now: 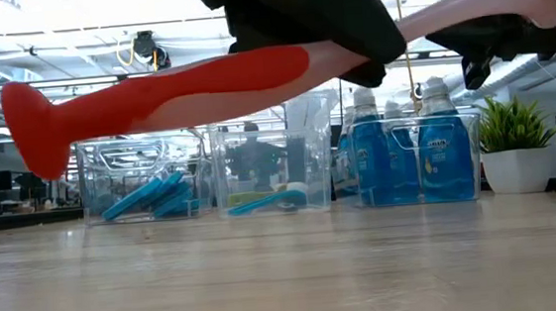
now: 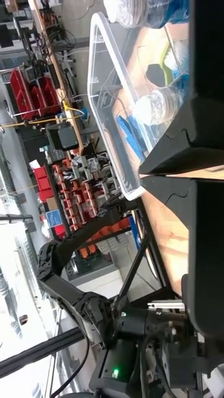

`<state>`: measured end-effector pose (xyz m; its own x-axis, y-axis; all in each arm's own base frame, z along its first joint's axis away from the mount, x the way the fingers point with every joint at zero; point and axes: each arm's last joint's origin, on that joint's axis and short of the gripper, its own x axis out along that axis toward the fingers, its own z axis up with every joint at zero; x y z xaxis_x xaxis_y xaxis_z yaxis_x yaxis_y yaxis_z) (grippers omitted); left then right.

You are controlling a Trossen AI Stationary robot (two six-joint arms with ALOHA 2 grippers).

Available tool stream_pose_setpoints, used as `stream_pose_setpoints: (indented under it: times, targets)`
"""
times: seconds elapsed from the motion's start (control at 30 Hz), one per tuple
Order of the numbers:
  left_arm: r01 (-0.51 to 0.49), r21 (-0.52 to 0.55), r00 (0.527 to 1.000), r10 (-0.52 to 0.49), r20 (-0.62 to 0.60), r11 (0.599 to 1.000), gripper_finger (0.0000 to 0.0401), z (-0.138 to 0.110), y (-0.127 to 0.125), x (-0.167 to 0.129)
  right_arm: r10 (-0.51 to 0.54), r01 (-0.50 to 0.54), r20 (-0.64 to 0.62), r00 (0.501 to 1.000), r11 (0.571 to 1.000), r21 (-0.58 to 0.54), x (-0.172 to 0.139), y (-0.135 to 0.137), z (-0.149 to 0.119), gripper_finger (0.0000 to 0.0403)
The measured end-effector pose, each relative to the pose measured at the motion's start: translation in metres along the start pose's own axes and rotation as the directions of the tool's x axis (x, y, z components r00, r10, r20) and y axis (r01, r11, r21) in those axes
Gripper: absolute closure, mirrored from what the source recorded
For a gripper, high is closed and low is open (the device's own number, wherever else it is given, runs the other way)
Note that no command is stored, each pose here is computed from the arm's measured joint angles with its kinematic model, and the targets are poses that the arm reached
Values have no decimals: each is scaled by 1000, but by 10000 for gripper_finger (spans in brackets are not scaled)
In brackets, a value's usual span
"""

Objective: Pick & Place Kitchen Sink Supplies
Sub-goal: Put the orange dishwashing brush into the white bin

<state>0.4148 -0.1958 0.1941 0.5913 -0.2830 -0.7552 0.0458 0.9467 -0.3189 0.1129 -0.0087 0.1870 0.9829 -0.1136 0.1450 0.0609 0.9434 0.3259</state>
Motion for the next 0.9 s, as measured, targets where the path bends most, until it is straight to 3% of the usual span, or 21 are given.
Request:
stream_pose_setpoints:
  times: [0.17, 0.27, 0.37, 0.57, 0.73, 0.9]
  targets:
    - [-2, -34, 1000, 2, 8, 999, 356, 2, 2, 0, 1, -1, 2, 1000, 1000, 0, 0, 0, 0, 399]
    - [-19, -143, 1000, 21, 7, 990, 356, 4, 7, 0, 0, 0, 1, 1000, 1000, 0, 0, 0, 0, 399]
    - [-63, -279, 998, 65, -2, 958, 356, 4, 14, 0, 1, -1, 2, 1000, 1000, 0, 0, 0, 0, 399]
    - [-134, -438, 988, 152, 6, 889, 356, 7, 22, -9, 3, -3, 9, 1000, 1000, 0, 0, 0, 1, 399]
    - [-190, -546, 956, 279, 84, 816, 356, 18, 20, -47, 4, -4, 12, 1000, 1000, 1, 0, 0, 1, 399]
    - [-259, -633, 843, 490, 221, 730, 356, 30, 23, -111, 9, -9, 27, 1000, 1000, 1, 0, 1, 3, 399]
